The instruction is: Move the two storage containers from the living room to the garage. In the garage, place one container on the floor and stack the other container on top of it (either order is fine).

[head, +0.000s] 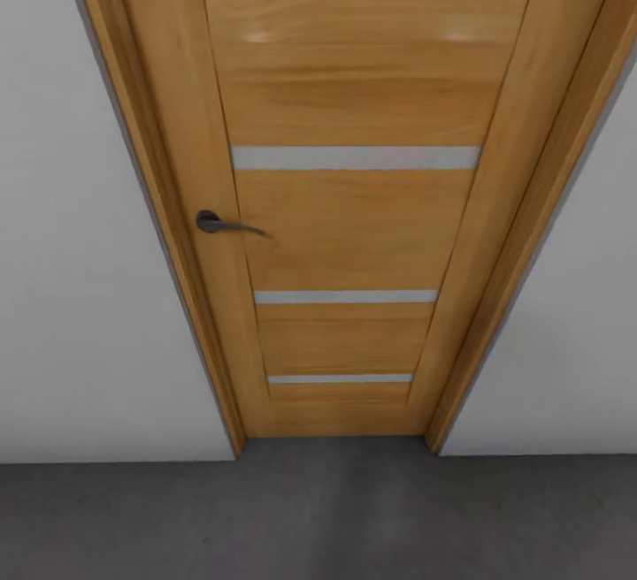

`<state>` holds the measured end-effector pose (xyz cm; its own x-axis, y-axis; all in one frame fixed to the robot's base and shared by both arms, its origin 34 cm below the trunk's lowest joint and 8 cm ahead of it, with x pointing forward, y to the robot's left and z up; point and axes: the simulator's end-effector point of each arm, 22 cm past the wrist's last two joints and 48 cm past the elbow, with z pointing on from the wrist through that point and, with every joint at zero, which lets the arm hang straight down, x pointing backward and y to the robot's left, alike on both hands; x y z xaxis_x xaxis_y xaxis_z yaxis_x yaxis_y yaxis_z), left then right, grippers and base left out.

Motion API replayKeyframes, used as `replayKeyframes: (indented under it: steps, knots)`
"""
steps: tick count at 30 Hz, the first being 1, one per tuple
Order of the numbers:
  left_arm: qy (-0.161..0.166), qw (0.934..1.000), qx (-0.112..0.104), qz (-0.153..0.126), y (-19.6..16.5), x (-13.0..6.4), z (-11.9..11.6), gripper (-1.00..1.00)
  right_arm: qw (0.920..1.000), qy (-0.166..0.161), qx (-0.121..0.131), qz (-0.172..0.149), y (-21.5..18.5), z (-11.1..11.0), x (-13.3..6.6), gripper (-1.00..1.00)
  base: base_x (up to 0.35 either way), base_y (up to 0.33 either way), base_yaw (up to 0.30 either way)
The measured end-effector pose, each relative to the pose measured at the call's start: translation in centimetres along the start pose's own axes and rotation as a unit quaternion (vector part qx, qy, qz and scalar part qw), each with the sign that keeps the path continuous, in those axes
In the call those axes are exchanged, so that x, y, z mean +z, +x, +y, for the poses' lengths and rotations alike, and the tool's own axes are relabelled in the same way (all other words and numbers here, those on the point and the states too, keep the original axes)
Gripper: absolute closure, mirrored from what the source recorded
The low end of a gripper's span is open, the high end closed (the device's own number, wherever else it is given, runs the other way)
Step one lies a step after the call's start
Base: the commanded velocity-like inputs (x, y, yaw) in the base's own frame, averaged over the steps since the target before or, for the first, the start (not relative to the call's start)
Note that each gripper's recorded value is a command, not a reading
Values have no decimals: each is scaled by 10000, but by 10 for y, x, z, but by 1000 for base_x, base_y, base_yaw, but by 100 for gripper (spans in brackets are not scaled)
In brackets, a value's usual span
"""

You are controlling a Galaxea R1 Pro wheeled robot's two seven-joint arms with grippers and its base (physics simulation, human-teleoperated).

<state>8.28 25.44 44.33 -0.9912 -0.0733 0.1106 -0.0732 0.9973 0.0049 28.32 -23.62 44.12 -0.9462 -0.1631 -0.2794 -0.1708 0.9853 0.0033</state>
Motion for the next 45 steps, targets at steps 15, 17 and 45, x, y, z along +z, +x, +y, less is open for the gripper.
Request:
replayKeyframes:
  steps: [15,17,45]
  knots:
    - [2,10000,0,0,0,0,0,-100,10000,0,-1,-1,0,0,0,-100,340,0,0]
    - [2,10000,0,0,0,0,0,-100,10000,0,-1,-1,0,0,0,-100,340,0,0]
    - [83,10000,12,9,1,0,-12,-100,10000,17,81,16,0,-1,0,-100,207,0,0]
